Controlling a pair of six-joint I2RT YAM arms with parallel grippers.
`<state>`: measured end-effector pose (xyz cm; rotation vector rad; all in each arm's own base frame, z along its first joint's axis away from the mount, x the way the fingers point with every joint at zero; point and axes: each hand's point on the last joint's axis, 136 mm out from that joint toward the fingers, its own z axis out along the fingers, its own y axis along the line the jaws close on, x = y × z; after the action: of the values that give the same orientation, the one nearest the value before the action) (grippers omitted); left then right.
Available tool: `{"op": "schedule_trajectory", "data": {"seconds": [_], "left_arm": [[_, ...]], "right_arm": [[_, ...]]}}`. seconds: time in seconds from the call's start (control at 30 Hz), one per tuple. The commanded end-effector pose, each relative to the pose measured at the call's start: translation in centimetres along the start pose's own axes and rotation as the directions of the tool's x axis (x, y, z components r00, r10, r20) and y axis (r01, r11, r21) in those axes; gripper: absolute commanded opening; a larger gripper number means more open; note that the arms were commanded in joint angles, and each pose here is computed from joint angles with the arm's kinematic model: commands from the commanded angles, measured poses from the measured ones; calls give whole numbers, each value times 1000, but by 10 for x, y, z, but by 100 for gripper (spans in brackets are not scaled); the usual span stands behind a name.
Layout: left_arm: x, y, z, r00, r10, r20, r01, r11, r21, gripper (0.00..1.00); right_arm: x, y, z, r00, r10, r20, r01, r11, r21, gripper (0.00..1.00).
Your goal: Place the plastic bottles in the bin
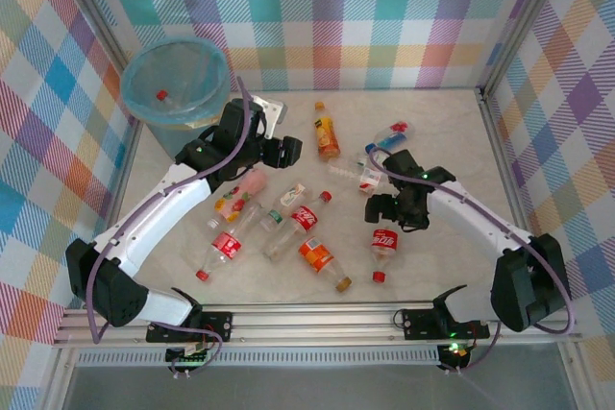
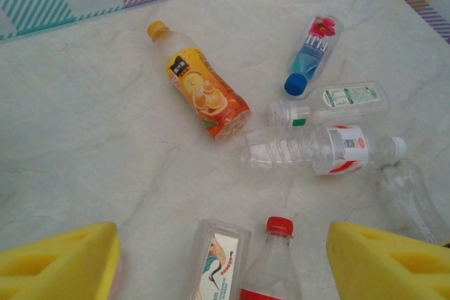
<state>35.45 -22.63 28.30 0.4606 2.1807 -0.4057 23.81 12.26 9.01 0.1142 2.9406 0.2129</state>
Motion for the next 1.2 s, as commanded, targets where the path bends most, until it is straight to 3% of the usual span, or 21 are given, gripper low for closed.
{"op": "schedule_trajectory", "data": {"seconds": [0.0,0.2,0.67,0.93,1.17], "left_arm": [[-7,-2,0,1000,-10,24,10,1000,-7,77],[-5,4,0,1000,-18,18,19,999,-37,77],[-17,-1,-4,999,-31,31,32,999,-17,78],[-39,-12,-17,996,-58,63,56,998,37,78],[-60,-53,-25,987,-158,37,143,956,258,80]], "right_arm": [[-3,3,13,998,57,-3,-57,998,-40,94],[0,4,39,996,76,-45,-79,995,-56,90],[8,-3,43,997,72,-42,-75,995,-63,61],[9,6,3,999,51,7,-50,990,-133,57],[-3,48,-74,988,-38,151,91,927,-365,55]]}}
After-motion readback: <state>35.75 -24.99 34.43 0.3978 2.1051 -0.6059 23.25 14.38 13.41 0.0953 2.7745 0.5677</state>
